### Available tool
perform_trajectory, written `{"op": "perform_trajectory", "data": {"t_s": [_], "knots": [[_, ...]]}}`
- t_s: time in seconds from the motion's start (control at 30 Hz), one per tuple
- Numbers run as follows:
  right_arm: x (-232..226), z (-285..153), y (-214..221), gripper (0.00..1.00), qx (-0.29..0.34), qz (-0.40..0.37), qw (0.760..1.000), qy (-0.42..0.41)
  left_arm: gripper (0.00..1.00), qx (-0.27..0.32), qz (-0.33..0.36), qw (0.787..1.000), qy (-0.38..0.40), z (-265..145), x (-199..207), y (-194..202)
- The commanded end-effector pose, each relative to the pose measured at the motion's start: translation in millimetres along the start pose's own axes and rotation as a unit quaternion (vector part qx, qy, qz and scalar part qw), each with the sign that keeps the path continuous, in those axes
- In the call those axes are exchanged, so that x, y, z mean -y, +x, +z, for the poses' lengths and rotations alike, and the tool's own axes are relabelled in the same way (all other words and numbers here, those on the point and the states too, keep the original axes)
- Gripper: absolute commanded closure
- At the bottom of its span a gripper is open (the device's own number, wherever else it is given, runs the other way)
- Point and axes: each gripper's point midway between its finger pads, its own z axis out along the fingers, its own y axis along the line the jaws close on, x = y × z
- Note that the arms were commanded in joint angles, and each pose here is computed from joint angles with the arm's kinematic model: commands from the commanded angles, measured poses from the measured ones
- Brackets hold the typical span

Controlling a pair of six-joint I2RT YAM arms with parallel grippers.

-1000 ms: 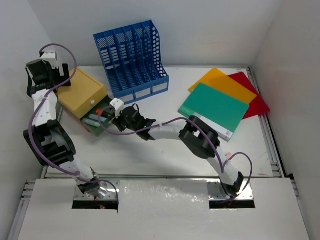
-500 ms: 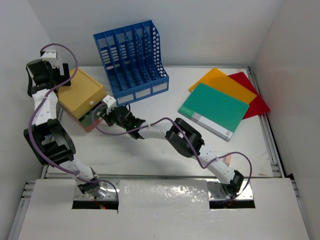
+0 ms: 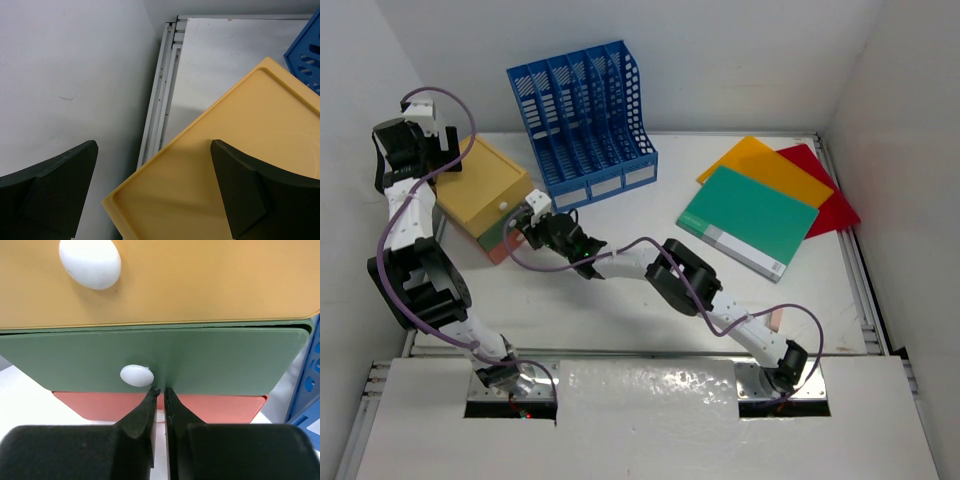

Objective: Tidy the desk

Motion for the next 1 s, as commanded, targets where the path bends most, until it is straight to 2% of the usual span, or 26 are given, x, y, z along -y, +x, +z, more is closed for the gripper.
{"op": "perform_trajectory", "data": {"t_s": [0.0,0.13,0.3,0.6,0.73,0.97], "knots": [[-7.1,-1.4,-27.7,0.90,0.041,0.012,0.999,-0.005,0.03,-0.107,0.004,0.993,0.041,9.5,24.3,66.7],[-6.0,-4.4,-14.2,0.75,0.029,0.017,0.999,-0.004,0.03,-0.108,0.002,0.993,0.041,10.2,24.1,67.3],[-5.5,-1.6,1.3,0.69,0.014,0.029,0.999,-0.002,0.03,-0.107,0.001,0.993,0.041,10.9,24.4,65.9],[-5.4,3.2,5.9,0.60,-0.007,0.054,0.998,0.007,0.03,-0.107,0.004,0.993,0.042,11.4,24.1,65.7],[-15.8,-0.1,9.7,0.59,-0.032,0.055,0.998,-0.018,0.03,-0.108,0.004,0.993,0.041,11.5,23.7,65.6],[-16.1,6.7,11.3,0.58,-0.045,0.063,0.997,-0.015,0.03,-0.107,0.005,0.993,0.041,11.5,23.5,65.0]]}}
